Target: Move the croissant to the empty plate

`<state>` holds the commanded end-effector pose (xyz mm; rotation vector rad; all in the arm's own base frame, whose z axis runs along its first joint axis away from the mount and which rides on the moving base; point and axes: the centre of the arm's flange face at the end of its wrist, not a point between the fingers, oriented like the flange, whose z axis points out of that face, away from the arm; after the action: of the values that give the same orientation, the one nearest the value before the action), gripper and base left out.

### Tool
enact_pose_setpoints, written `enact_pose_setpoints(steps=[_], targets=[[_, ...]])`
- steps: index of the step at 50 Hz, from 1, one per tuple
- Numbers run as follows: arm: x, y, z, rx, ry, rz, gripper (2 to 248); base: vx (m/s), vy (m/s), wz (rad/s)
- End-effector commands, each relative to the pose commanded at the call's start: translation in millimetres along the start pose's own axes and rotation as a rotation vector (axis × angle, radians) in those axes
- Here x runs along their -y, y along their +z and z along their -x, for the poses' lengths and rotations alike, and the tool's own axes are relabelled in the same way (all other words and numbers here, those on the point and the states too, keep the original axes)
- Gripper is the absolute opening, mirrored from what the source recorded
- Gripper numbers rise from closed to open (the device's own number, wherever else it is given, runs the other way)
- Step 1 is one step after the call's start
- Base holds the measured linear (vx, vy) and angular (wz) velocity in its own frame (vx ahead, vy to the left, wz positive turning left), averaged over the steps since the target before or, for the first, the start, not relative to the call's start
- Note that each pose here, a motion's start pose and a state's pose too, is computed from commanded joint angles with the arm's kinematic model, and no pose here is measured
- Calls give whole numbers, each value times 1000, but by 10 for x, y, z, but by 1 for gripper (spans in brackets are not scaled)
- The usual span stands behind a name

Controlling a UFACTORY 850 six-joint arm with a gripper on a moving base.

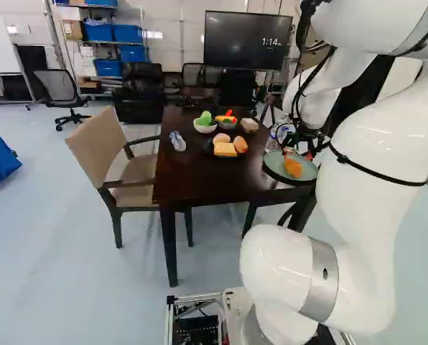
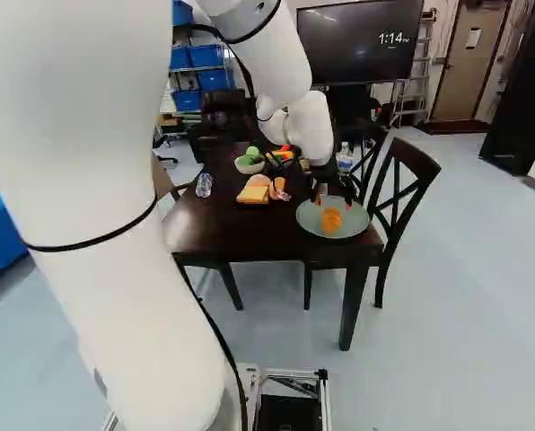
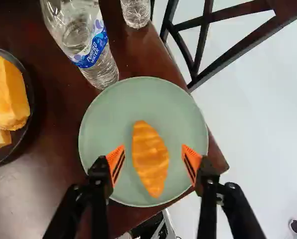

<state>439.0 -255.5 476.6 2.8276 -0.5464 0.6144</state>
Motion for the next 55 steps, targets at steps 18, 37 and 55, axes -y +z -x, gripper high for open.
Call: enact_pose_setpoints(steps=[18,37,55], targets=[[-4,-65,-5,-12,1,2,247,0,0,0],[23,-366,65,-57,-3,5,247,0,0,0],[253,-717,221,-109,-43,-12,247,0,0,0]])
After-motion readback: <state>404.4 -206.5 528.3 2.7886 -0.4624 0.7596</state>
